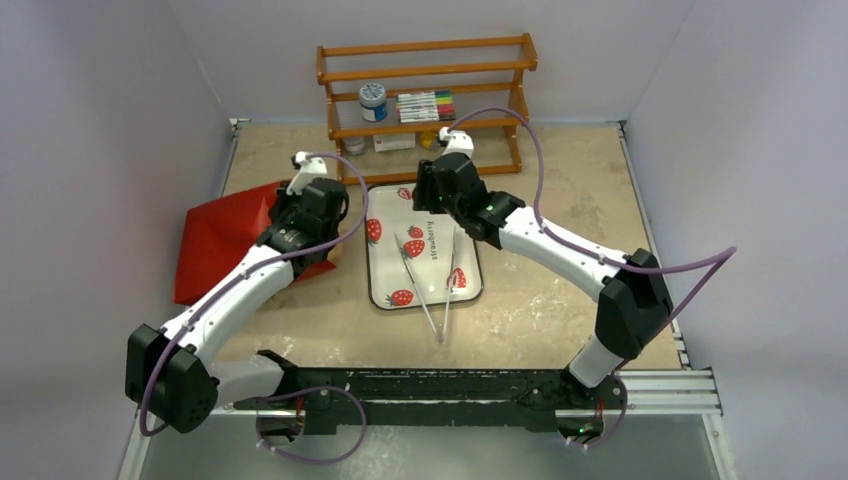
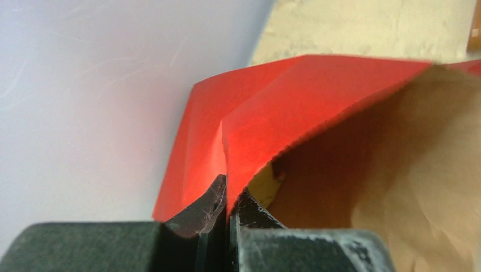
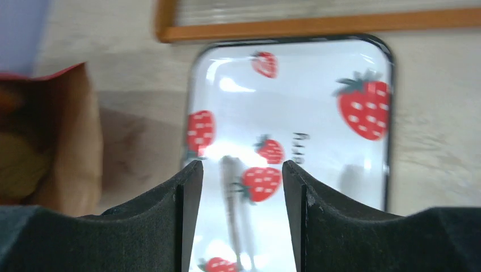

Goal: Take the fake bread out of the paper bag
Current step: Move the paper bag to the center of the board, then move the container to the center of the board.

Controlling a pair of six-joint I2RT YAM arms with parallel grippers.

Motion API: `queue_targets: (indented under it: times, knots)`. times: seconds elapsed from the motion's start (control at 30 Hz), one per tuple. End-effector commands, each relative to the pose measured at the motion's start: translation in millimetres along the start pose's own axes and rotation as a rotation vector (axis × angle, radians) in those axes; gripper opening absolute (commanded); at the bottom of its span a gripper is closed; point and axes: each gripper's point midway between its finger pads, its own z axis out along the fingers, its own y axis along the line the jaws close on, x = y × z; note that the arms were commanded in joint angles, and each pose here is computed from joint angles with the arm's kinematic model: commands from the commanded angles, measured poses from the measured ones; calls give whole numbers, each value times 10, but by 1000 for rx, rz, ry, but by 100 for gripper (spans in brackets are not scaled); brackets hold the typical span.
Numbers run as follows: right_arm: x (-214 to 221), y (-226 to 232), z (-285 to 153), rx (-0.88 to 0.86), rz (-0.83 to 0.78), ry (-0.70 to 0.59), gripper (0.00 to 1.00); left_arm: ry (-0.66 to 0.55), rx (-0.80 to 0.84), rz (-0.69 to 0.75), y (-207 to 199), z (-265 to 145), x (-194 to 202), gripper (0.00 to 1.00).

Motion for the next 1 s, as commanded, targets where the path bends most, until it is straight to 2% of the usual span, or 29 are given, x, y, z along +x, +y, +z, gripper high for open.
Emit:
queue_targets:
  times: [0.0, 0.23, 0.47, 0.7, 0.97]
  knots:
    - [49, -582, 168, 151, 48, -9, 57, 20, 31, -2, -136, -77, 212, 0]
    - [340, -1262, 407, 305, 67, 63, 57, 40, 83, -52, -206, -143, 383, 0]
    - [760, -1732, 558, 391, 80, 162, 56, 17, 163, -128, -207, -237, 421, 0]
    - [1073, -1949, 649, 413, 103, 211, 54, -37, 363, -167, -368, -403, 373, 0]
    - [1369, -2030, 727, 389, 143, 261, 42, -48, 574, -130, -667, -587, 339, 0]
